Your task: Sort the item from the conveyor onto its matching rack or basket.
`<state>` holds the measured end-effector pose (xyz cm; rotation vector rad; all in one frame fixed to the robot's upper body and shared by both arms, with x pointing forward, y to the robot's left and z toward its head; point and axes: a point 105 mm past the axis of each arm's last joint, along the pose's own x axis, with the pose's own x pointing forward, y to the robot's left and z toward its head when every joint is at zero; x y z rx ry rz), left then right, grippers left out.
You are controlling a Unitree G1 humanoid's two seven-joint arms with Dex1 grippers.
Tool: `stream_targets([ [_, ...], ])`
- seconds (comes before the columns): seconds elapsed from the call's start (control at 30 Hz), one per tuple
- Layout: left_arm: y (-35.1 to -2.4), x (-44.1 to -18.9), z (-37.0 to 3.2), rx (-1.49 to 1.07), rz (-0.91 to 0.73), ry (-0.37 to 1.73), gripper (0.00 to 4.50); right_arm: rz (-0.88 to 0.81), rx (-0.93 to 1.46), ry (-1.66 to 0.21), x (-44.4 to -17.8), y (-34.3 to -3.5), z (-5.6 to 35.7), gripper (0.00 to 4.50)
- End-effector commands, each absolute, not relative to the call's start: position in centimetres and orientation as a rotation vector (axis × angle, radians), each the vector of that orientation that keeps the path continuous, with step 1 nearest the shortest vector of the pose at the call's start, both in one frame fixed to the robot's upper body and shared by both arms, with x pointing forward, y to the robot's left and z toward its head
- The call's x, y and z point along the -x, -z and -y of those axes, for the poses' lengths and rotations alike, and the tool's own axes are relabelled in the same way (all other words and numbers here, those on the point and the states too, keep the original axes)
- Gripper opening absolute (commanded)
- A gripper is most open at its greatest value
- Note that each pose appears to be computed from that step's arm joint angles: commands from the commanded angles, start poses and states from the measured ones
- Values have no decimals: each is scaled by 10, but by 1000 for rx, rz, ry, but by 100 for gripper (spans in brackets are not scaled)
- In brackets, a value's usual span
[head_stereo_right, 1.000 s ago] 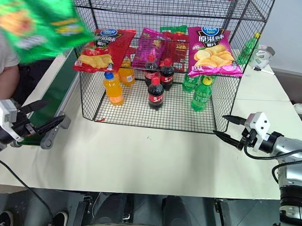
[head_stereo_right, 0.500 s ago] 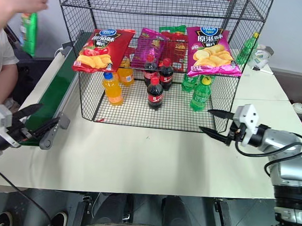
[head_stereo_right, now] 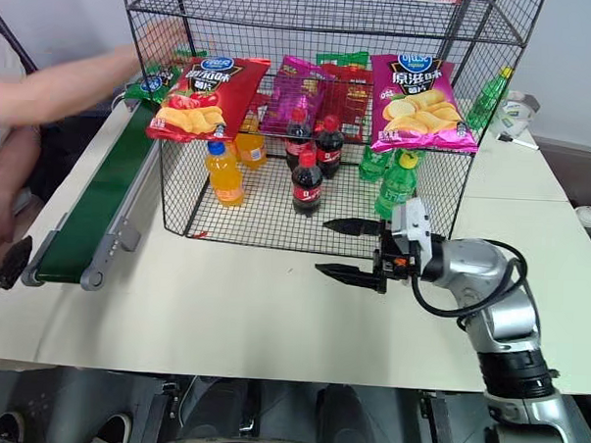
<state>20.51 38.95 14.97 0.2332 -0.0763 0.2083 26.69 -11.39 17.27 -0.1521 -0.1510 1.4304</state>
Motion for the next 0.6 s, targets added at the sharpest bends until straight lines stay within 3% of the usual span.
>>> stream_targets([
  [0.03,-167,-193,-393,-277,148,-291,450,209,191,-1470,-267,-178,108,355],
  [0.3,-136,-190,-365,-196,86,-225,450,196,375,-1467,-276,-154,105,355],
  [0.6,-136,-195,-375,-221,76,-217,450,204,377,-1430,-281,-158,103,355],
])
